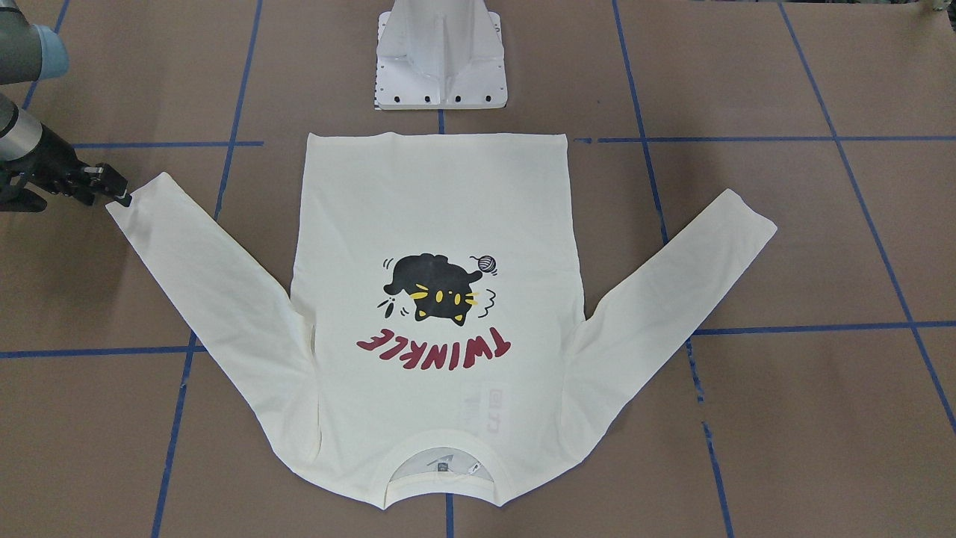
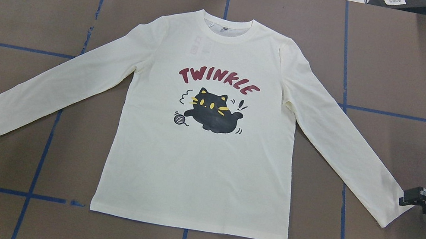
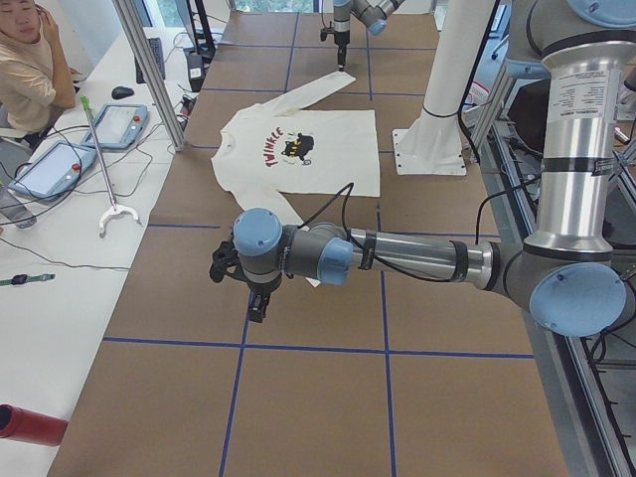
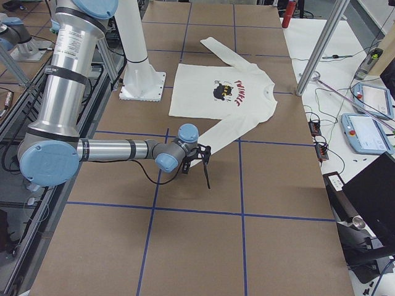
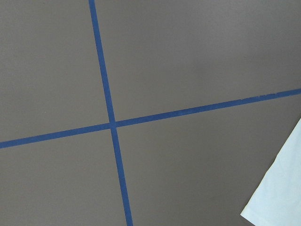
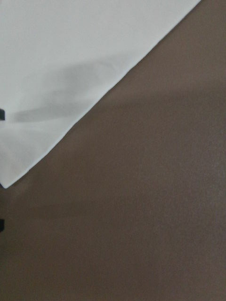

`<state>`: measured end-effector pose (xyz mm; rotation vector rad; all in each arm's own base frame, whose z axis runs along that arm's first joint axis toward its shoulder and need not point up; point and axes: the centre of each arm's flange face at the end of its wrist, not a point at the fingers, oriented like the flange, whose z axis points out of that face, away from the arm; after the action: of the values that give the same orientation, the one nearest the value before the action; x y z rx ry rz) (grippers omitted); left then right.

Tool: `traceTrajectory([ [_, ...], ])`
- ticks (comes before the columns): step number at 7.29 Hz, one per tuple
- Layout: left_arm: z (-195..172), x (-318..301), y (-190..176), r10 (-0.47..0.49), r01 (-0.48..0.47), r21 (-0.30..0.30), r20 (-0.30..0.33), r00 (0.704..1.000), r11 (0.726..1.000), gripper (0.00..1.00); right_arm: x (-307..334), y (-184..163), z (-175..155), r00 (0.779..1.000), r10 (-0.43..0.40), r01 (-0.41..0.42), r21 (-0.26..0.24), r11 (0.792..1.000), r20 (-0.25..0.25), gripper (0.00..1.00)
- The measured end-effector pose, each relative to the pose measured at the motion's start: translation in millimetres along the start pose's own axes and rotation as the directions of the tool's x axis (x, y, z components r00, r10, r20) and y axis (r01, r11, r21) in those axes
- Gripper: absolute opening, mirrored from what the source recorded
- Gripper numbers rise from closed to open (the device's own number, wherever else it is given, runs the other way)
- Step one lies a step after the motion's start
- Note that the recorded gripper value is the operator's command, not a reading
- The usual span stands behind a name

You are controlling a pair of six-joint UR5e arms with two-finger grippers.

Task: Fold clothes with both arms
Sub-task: 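Move the right gripper to the sleeve cuff nearest it, then grasp the cuff and fold the sleeve across the chest with the right gripper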

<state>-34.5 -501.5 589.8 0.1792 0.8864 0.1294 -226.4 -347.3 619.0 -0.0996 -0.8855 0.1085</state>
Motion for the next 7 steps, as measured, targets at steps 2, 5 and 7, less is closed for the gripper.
traceTrajectory([
  [2, 0, -1, 3, -0.001, 0.001, 0.0, 0.0, 1.0, 1.0, 1.0, -4, -4, 4, 1.0, 0.0, 0.0, -0.004, 1.0, 0.005, 0.0],
  [5, 5, -7, 14, 0.011, -0.011, 0.009, -0.001, 1.0, 1.0, 1.0, -6, -4, 1, 1.0, -0.003, 0.003, -0.011, 1.0, 0.014, 0.0],
  [7, 6, -8, 19, 0.015, -0.015, 0.014, -0.001, 1.0, 1.0, 1.0, -27, 2, -19, 0.998, -0.026, 0.026, -0.006, 1.0, 0.057, 0.0],
])
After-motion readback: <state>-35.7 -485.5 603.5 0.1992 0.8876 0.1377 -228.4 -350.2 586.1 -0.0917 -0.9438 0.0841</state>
